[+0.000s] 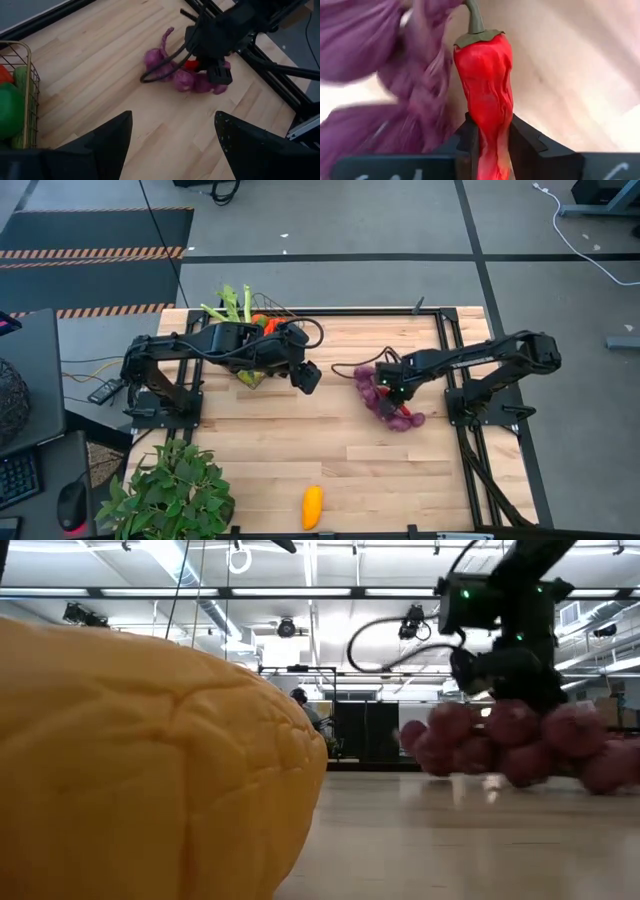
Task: Build produce basket
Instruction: Put the red chili pepper into the wire basket
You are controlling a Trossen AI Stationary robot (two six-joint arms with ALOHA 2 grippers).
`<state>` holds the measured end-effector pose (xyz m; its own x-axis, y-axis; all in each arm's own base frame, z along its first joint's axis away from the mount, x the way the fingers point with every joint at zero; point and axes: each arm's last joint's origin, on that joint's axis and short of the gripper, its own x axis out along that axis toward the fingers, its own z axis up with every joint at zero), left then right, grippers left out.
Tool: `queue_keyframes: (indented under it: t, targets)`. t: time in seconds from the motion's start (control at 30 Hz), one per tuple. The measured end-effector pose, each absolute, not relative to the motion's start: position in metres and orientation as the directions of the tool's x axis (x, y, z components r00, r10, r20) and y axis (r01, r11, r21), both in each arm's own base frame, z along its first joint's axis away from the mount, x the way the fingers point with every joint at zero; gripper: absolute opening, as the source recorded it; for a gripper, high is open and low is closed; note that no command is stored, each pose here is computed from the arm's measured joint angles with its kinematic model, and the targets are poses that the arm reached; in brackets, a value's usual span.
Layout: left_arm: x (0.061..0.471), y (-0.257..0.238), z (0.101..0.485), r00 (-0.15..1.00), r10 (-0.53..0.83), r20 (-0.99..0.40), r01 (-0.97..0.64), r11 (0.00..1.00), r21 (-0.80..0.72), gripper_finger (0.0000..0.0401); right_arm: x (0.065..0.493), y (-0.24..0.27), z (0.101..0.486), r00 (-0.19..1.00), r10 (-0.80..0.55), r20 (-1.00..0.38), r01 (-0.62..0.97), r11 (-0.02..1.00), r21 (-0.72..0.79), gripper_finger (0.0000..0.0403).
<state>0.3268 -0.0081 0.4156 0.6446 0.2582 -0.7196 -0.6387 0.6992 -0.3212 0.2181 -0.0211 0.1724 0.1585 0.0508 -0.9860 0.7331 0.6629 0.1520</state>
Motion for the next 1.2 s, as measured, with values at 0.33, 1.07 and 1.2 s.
queue_keyframes:
  t: [0.33, 1.07, 1.2]
  targets:
    - [0.327, -0.007, 0.416, 0.644, 0.26, -0.719, -0.651, 0.68, -0.337, 0.0291, 0.244, -0.027, 0.238, 0.41, -0.003, -0.912, 0.692, 0.652, 0.309, 0.0084]
    - [0.341, -0.003, 0.432, 0.766, 0.341, -0.545, -0.607, 0.665, -0.436, 0.0291, 0.292, -0.03, 0.324, 0.91, -0.01, -0.414, 0.297, 0.713, 0.635, 0.0086]
    - [0.341, 0.0, 0.432, 0.767, 0.347, -0.54, -0.607, 0.663, -0.438, 0.0291, 0.291, -0.03, 0.326, 0.915, -0.013, -0.402, 0.298, 0.694, 0.656, 0.0087]
